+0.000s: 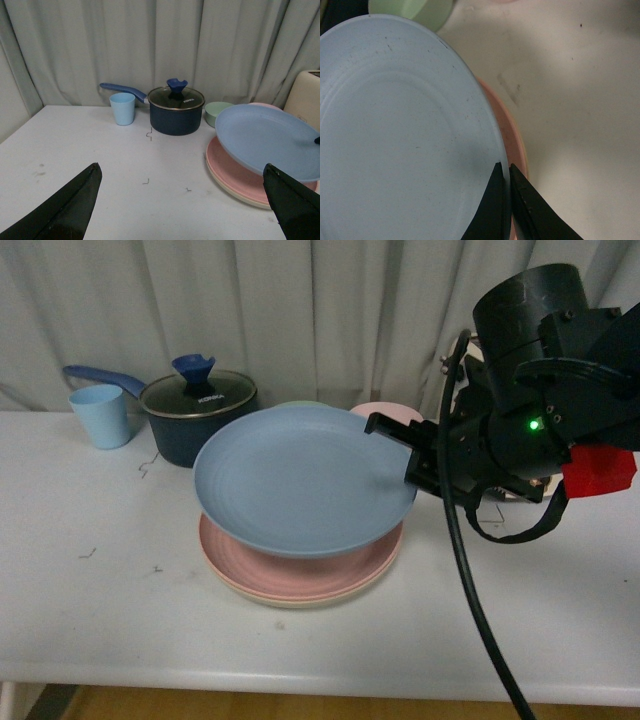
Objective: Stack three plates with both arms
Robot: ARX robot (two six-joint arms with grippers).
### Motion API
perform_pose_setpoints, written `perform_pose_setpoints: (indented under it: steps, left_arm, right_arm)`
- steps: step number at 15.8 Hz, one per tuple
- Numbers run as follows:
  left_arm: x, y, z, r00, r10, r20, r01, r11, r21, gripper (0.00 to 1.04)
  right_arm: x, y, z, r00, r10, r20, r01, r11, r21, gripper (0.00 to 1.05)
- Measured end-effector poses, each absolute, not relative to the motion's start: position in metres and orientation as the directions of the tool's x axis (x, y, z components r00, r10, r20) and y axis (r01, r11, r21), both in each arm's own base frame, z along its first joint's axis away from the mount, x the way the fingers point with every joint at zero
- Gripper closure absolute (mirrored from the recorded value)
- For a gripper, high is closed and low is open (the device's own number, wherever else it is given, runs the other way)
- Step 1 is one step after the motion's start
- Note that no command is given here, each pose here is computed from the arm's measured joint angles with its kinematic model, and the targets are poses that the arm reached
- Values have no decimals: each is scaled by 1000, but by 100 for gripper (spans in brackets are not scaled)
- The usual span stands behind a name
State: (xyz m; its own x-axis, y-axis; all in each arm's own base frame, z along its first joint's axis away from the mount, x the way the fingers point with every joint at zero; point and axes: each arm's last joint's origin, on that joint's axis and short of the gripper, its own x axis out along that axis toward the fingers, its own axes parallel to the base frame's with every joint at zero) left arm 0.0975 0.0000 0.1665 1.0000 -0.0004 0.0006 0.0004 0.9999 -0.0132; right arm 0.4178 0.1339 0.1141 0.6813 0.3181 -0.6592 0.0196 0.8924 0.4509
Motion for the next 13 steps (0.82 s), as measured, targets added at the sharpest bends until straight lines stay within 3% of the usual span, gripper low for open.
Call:
perform_pose_setpoints:
  steps: [3,12,13]
  left_arm:
    - [97,0,167,1000,0,1,0,1000,-13,7]
    - [97,0,167,1000,0,1,0,1000,-13,7]
    - [97,0,167,1000,0,1,0,1000,-13,7]
  right_arm:
    - [414,140,103,640,294,-710,62,901,429,102]
    - [414,146,101,620,282,-732,109,893,437,102]
    - [413,148,100,615,285,-735,106,894,435,98]
